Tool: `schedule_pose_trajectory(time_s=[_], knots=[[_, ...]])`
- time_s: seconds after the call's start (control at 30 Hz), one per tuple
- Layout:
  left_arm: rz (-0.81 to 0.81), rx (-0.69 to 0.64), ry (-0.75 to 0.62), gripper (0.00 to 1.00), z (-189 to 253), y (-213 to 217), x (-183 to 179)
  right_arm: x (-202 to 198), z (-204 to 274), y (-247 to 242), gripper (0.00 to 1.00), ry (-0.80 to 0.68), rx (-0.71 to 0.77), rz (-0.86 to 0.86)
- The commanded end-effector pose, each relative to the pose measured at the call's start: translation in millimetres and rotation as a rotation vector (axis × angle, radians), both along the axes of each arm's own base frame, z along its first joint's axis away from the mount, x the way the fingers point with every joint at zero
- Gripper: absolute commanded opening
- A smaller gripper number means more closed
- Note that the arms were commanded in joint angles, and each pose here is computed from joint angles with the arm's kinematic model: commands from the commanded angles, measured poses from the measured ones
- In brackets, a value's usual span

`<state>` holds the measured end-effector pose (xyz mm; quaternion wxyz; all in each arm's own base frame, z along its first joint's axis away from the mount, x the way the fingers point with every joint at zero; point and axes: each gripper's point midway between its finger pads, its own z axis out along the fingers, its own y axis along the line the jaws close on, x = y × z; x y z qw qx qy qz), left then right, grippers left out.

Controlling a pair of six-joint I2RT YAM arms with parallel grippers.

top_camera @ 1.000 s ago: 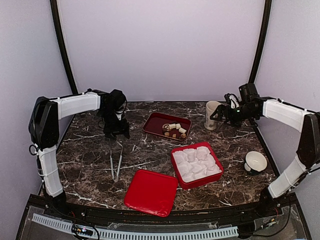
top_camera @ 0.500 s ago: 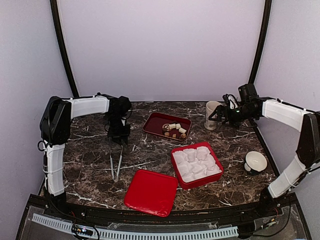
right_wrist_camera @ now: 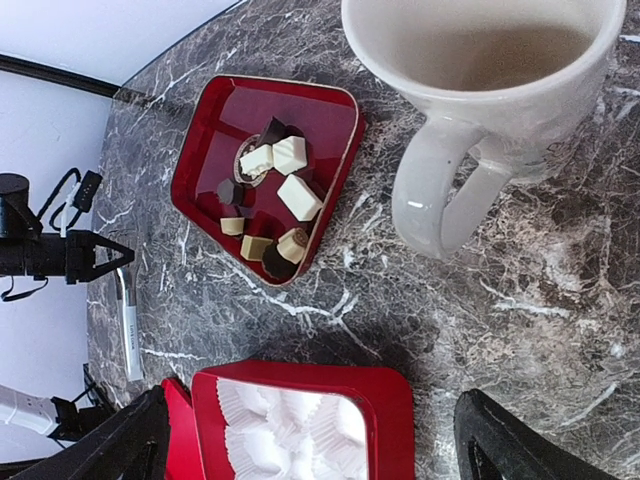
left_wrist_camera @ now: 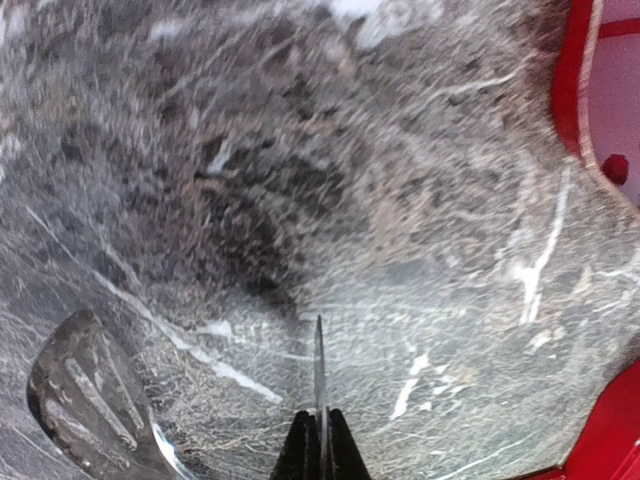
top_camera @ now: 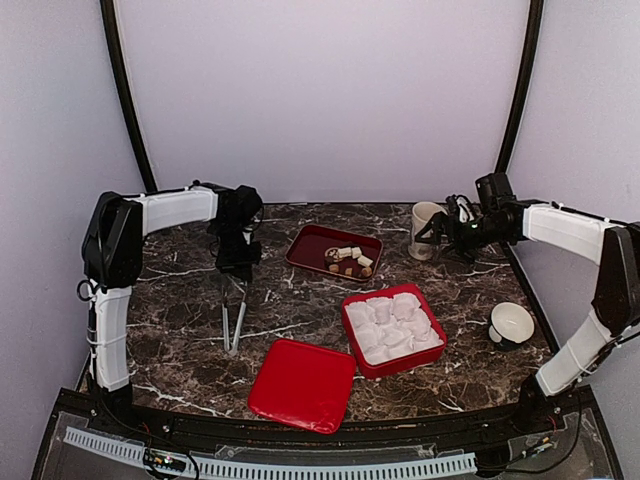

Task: Pack the chocolate

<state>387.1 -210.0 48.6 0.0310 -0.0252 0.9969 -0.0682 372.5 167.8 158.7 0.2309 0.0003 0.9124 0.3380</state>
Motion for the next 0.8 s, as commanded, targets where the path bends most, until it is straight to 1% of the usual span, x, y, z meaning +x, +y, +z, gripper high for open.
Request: schedule_pose_trajectory(time_s=[0.0, 0.17, 0.23, 0.33, 0.4, 0.5, 0.57, 0.67, 0.77], knots=[[-0.022, -0.127, -0.126, 0.0, 64.9, -14.7, 13.9, 2.0, 16.2, 8.7, 0.99, -0.033, 0.066, -0.006], [-0.041, -0.305, -0.326, 0.0, 144.8, -30.8, 21.1, -12.4, 19.3, 7.9, 0.99, -0.017, 0.059, -0.037], [-0.042, -0.395, -0.411, 0.0, 179.8, -33.4, 17.4, -14.9, 24.3, 2.8, 0.99, -0.026, 0.042, -0.08], [-0.017, -0.573, -0.506, 0.0, 215.0, -37.7, 14.8, -16.9, 36.4, -4.7, 0.99, -0.071, 0.041, -0.139], [0.018, -0.702, -0.561, 0.0, 235.9, -37.2, 14.0, -21.7, 41.4, -3.0, 0.99, -0.075, 0.059, -0.134], [-0.001, -0.856, -0.676, 0.0, 265.8, -39.5, 6.3, -33.1, 41.2, 8.6, 0.99, -0.043, 0.134, -0.096], [-0.02, -0.94, -0.754, 0.0, 288.1, -41.5, 1.6, -38.4, 50.2, 20.4, 0.99, -0.054, 0.204, -0.072], [-0.042, -1.104, -0.88, 0.0, 328.4, -43.8, -5.5, -38.8, 88.0, 48.8, 0.99, -0.124, 0.346, 0.006], [-0.045, -1.215, -0.93, 0.0, 347.9, -45.8, -10.4, -34.8, 114.5, 82.1, 0.99, -0.158, 0.414, 0.118]])
